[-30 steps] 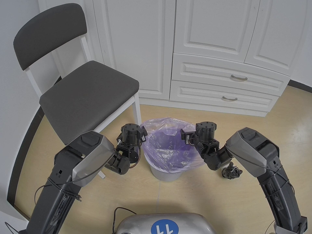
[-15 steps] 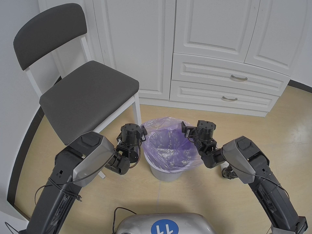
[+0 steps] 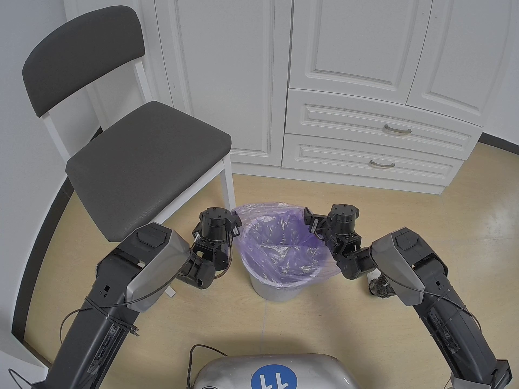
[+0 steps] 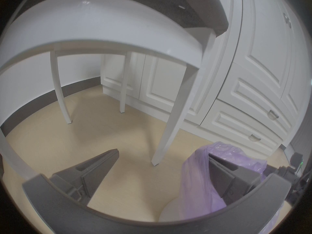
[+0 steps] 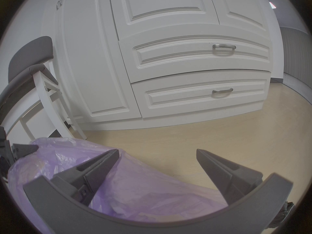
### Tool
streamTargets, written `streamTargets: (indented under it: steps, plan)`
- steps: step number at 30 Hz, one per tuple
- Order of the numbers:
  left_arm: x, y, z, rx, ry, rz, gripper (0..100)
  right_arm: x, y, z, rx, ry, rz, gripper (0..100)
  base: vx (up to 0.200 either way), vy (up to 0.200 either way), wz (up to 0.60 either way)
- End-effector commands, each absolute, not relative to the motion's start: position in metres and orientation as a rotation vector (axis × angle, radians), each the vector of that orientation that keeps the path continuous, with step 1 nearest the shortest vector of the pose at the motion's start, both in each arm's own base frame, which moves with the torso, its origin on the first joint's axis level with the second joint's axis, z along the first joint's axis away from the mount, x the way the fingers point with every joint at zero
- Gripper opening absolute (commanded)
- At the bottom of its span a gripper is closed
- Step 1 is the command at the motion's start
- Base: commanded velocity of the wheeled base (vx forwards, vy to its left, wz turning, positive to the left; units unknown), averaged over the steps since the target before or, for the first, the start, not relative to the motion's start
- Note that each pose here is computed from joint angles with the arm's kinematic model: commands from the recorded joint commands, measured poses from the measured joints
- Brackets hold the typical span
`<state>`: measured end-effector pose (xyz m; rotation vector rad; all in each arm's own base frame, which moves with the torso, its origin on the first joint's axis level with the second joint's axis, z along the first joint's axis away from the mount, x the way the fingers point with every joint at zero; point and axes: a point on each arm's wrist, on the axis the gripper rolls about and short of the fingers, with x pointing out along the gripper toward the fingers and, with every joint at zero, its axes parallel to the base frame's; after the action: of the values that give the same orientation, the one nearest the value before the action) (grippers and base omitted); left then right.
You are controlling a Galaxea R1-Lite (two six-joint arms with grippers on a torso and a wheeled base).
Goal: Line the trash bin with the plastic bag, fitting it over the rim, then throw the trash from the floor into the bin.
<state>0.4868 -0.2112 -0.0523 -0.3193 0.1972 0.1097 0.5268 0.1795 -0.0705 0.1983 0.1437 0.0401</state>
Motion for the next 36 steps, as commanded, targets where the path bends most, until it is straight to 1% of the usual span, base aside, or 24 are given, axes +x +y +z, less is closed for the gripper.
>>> streamTargets:
  steps: [1,3,5,17,19,25,29,32,33,36]
  plan:
    - [0.485,-0.209,-0.060,-0.306,0.225,0.118,100,0.527,0.181,-0.069,0.197,0.143,0.038,100,0.000,0.000,0.00]
    - [0.483,-0.208,-0.062,-0.299,0.237,0.121,100,0.526,0.182,-0.066,0.198,0.139,0.037,100,0.000,0.000,0.00]
    - [0.478,-0.206,-0.065,-0.281,0.263,0.125,100,0.526,0.186,-0.055,0.204,0.120,0.046,100,0.000,0.000,0.00]
    - [0.470,-0.203,-0.063,-0.266,0.291,0.126,100,0.486,0.210,-0.055,0.160,0.227,0.102,100,0.000,0.000,0.00]
    - [0.470,-0.203,-0.063,-0.265,0.293,0.127,100,0.483,0.214,-0.052,0.161,0.223,0.110,100,0.000,0.000,0.00]
    - [0.474,-0.194,-0.062,-0.268,0.294,0.143,100,0.492,0.207,-0.041,0.176,0.180,0.097,100,0.000,0.000,0.00]
    - [0.475,-0.186,-0.052,-0.260,0.311,0.162,100,0.506,0.193,-0.021,0.202,0.115,0.071,100,0.000,0.000,0.00]
    - [0.473,-0.185,-0.051,-0.250,0.328,0.166,100,0.506,0.191,-0.018,0.203,0.114,0.068,100,0.000,0.000,0.00]
    - [0.466,-0.182,-0.042,-0.224,0.376,0.176,100,0.507,0.188,-0.012,0.207,0.103,0.063,100,0.000,0.000,0.00]
    - [0.464,-0.178,-0.043,-0.196,0.432,0.193,100,0.507,0.188,-0.005,0.209,0.091,0.063,100,0.000,0.000,0.00]
